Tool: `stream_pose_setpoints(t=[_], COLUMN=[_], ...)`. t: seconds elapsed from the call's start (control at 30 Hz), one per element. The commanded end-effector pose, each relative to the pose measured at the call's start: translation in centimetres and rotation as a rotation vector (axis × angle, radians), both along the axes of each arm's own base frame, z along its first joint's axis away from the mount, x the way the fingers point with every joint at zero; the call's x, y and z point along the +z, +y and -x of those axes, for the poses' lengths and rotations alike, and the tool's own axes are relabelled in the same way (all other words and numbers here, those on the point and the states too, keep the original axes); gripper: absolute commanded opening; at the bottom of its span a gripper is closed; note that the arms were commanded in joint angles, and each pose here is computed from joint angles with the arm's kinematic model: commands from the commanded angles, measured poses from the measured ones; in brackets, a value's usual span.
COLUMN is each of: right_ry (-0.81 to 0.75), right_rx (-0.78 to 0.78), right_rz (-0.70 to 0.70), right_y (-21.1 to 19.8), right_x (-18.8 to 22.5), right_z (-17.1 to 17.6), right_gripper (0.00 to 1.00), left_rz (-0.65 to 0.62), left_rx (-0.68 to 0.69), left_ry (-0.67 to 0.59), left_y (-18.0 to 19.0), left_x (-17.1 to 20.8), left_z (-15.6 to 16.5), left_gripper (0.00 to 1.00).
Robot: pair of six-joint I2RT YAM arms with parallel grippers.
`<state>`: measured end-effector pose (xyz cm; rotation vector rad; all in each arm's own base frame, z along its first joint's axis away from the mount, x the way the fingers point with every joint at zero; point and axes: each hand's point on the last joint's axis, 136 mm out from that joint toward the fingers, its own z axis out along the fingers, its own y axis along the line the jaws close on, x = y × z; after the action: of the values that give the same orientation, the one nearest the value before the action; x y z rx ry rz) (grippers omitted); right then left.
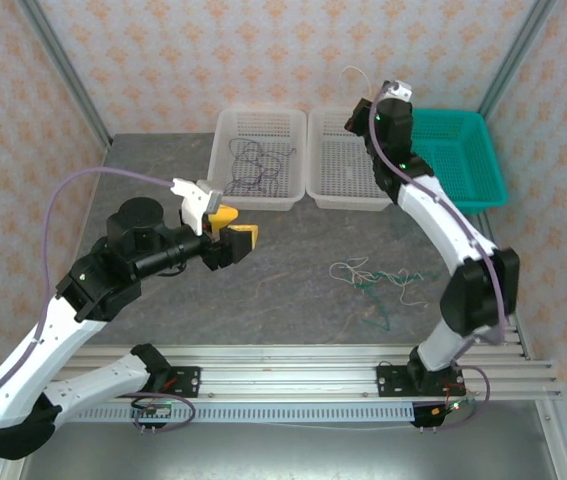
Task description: Untangle the cables
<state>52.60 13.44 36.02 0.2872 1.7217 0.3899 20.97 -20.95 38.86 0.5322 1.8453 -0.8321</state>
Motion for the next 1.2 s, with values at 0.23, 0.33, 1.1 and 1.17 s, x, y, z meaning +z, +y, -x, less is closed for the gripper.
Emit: stream_pose_setpoints(t=[0.23, 0.33, 1.1, 1.17], right_ry=[0.277, 0.303, 0.849, 0.918], right_rx=[-0.159, -0.159, 0.021, 0.006], right_rz=[0.119, 0.138, -0.321, -0.314], right_y=[-1.9, -2.2, -3.8, -4.0], right_x=[-9.8, -10.4, -21.8, -23.6], right_z=[-2.8, -1.8, 28.7, 29.8], right_gripper=[0.42, 0.66, 0.74, 0.74], left_rz=[0.023, 0.012, -0.140, -0.185], left_rx=[0.004, 0.013, 0.093, 0.092], left_ry=[0.014, 0.023, 0.407, 0.451], left_y=[0.5, 0.6, -8.8, -10.1], left_x=[-0.7, -1.2, -18.7, -21.1], left_z=[0.8, 0.7, -5.6, -6.1], left_gripper=[0.72, 0.72, 0.71, 0.71])
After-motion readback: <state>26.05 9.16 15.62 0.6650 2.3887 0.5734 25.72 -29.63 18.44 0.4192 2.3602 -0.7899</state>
